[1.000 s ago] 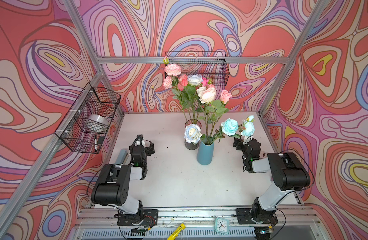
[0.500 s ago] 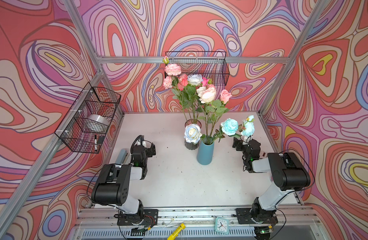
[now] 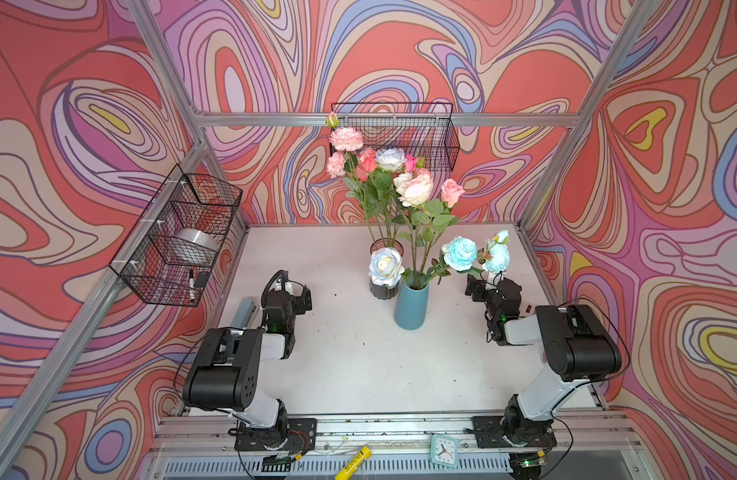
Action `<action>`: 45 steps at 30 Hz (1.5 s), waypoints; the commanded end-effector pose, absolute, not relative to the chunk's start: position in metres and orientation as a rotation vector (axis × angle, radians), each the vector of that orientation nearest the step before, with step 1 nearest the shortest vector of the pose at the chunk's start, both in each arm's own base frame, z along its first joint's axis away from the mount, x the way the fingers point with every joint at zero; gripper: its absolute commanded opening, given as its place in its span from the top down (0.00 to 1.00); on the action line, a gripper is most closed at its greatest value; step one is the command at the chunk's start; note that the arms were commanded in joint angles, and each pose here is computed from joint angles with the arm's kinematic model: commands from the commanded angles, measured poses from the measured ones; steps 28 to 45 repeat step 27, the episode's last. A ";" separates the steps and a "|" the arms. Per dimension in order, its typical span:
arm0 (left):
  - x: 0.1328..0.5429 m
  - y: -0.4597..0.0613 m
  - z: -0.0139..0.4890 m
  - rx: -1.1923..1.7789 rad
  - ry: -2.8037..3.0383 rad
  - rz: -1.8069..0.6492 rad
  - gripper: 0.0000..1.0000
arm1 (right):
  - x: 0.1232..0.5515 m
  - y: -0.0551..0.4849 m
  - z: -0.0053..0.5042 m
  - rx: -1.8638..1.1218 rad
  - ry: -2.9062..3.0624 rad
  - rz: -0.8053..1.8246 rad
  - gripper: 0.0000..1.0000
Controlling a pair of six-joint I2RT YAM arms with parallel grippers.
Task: Arrange flowers in a vase
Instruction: Reset both arms
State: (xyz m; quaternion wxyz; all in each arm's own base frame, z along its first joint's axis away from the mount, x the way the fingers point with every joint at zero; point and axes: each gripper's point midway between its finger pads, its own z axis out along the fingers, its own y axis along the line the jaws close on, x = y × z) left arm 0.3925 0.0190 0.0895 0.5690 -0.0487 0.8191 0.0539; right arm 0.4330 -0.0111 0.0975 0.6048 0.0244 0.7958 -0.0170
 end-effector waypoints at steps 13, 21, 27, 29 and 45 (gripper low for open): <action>0.392 0.014 0.088 -0.084 1.934 0.100 0.00 | 0.429 -0.010 0.094 0.054 1.855 -0.042 0.01; 0.392 0.014 0.088 -0.084 1.933 0.100 0.00 | 0.430 -0.007 0.091 0.047 1.869 -0.035 0.02; 0.392 0.014 0.089 -0.085 1.932 0.099 0.00 | 0.429 -0.009 0.093 0.053 1.856 -0.045 0.02; 0.392 0.014 0.089 -0.085 1.932 0.099 0.00 | 0.429 -0.009 0.093 0.053 1.856 -0.045 0.02; 0.392 0.014 0.089 -0.085 1.932 0.099 0.00 | 0.429 -0.009 0.093 0.053 1.856 -0.045 0.02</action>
